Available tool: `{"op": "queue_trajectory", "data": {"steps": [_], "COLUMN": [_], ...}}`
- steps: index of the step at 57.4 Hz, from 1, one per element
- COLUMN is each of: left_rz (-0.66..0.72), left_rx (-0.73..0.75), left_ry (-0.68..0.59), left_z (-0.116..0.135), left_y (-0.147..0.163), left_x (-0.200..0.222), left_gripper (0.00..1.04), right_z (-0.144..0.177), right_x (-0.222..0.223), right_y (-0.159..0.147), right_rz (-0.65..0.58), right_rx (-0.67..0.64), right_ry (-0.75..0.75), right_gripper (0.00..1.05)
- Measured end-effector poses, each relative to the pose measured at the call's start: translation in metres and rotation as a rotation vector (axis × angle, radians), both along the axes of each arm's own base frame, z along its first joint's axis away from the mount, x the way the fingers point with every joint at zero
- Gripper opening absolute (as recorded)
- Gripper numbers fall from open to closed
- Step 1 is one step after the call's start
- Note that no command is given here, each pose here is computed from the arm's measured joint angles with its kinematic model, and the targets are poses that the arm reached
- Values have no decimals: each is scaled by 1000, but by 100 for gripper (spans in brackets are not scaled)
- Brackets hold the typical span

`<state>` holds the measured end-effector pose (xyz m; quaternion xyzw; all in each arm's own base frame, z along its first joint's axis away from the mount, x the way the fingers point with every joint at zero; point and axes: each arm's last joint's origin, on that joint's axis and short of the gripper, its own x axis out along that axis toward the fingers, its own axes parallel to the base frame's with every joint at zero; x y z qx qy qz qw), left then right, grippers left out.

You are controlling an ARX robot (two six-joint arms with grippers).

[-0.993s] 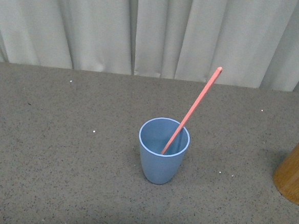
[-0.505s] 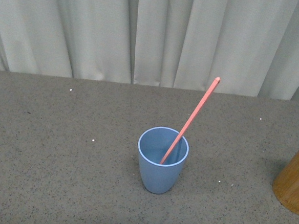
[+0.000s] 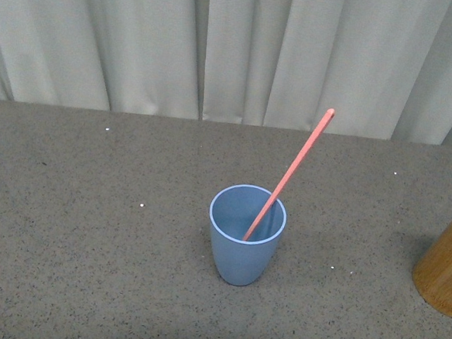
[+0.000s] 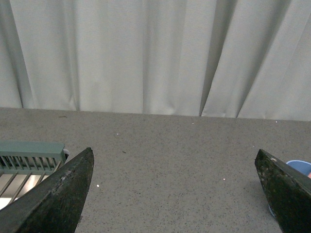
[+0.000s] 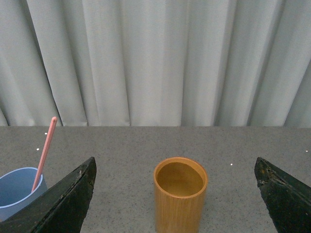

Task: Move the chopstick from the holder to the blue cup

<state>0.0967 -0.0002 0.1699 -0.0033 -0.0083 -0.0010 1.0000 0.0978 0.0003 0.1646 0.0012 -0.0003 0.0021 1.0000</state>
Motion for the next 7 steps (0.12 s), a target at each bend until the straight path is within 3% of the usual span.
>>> {"op": "queue_trajectory", "data": {"steps": [7], "left_rz": [0], "left_rx": [0], "left_ry": [0], "left_z": [0], "left_y": [0], "left_x": [0], "left_gripper": [98], "right_z": [0], "right_x": [0], "right_y": [0], "right_rz": [0], "right_rx": [0], "right_ry": [0], "right_gripper": [95]}}
